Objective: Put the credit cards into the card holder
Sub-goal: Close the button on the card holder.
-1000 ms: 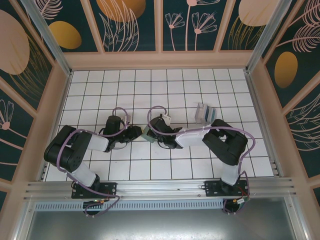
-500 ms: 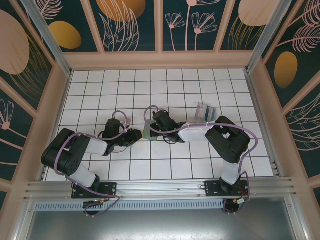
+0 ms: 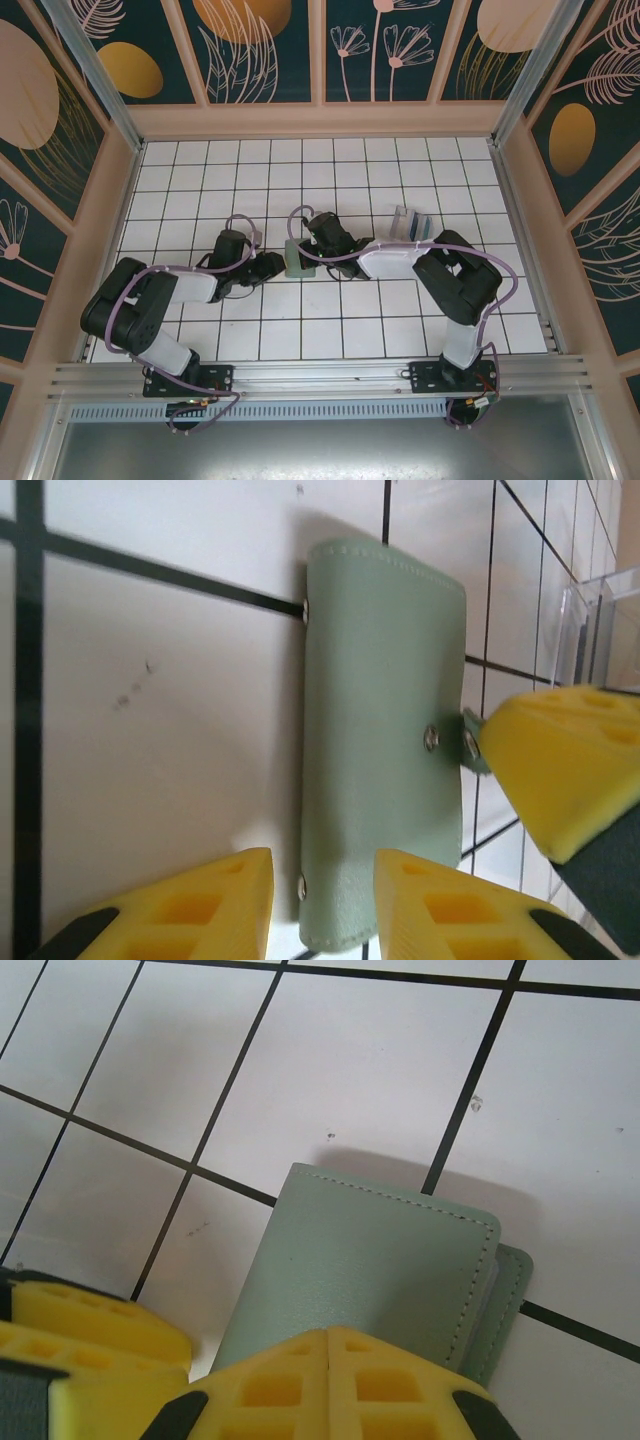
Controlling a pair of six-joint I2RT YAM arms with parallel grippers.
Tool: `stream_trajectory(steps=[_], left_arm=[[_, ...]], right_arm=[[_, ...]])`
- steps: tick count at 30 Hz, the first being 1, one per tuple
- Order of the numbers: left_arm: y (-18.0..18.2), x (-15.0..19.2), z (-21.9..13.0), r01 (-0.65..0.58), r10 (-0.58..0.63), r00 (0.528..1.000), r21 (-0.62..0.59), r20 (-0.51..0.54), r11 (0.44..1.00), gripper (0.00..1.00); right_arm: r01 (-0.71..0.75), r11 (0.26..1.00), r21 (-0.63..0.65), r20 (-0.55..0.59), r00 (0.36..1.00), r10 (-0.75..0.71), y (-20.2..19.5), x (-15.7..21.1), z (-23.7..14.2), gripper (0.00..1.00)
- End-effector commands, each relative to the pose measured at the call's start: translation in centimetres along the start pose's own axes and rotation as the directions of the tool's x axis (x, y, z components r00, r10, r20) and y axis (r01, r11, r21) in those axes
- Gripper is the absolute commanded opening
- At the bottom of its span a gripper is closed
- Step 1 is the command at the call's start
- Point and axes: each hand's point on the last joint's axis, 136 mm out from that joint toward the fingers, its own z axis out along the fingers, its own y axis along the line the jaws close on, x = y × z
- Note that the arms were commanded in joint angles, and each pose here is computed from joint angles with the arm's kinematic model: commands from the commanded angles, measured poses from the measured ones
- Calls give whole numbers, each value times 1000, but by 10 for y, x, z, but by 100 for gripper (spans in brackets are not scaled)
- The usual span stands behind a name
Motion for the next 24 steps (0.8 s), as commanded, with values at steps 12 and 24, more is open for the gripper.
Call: stream_trajectory(steps=[12,24], left_arm=[[15,0,10,2,-2,1000,-54,-11,999,32],[16,0,14,18,-18,1000,-46,-21,999,30]], right_arm=[[-60,998,11,-41,997,60,-4,6,17,0],[-89,996,-27,-55,995,88,0,14,15,0]])
